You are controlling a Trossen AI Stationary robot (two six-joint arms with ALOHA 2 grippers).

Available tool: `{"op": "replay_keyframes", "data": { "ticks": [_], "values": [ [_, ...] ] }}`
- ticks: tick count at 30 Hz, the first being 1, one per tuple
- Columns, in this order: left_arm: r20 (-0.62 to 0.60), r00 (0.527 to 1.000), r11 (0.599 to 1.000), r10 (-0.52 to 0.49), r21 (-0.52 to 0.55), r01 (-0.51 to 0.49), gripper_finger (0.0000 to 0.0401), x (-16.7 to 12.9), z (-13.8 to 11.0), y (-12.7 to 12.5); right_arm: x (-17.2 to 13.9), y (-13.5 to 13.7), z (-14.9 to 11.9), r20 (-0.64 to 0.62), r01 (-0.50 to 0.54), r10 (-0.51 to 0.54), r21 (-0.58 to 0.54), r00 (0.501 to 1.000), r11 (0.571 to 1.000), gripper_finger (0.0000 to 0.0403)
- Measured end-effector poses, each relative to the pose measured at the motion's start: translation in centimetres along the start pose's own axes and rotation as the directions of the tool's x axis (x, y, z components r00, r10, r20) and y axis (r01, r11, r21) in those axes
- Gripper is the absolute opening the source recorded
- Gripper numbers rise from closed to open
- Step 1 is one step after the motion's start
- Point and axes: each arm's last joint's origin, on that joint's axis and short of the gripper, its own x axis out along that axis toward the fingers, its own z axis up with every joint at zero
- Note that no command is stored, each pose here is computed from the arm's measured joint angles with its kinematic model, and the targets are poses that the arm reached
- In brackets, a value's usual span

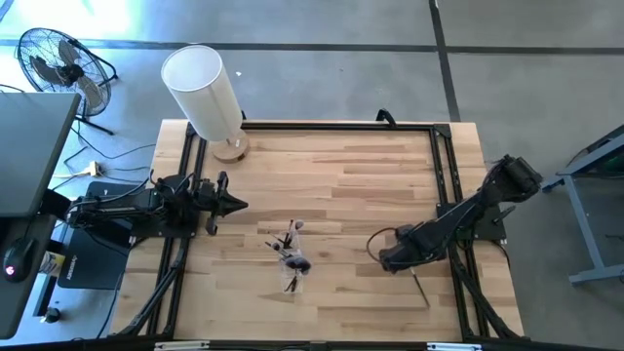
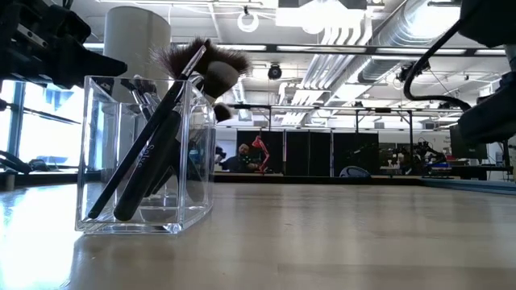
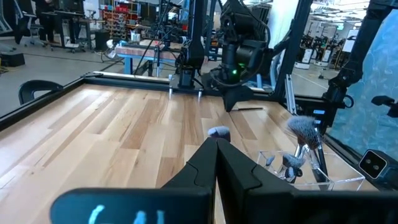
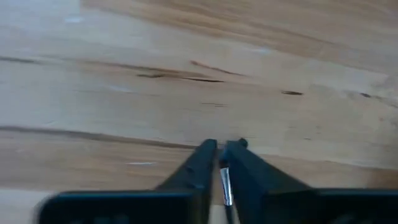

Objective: Put items in baskets/containers
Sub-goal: Put the foundation brush into the transparent organizer

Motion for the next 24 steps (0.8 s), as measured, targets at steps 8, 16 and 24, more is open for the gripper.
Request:
{"op": "replay_keyframes", "data": {
  "ticks": [8, 16, 24],
  "values": [
    [0.001, 1.0, 1.0, 0.0, 0.0, 0.0, 0.0003, 0.0, 0.0, 0.0, -1.9, 1.5, -0.2, 0.181, -0.163, 0.177, -0.091, 0.967, 0.982, 0.0003],
    [-0.002, 1.0, 1.0, 0.001, 0.0, -0.001, 0.0003, 0.0, 0.0, 0.0, -7.1, 4.9, -0.8, 0.376, -0.376, 0.438, -0.229, 0.817, 0.898, 0.0001],
    [-0.007, 1.0, 1.0, 0.005, -0.001, -0.005, 0.0003, 0.0, 0.0, 0.0, -13.1, 7.8, -1.0, 0.523, -0.467, 0.606, -0.386, 0.6, 0.796, 0.0]
  ]
}}
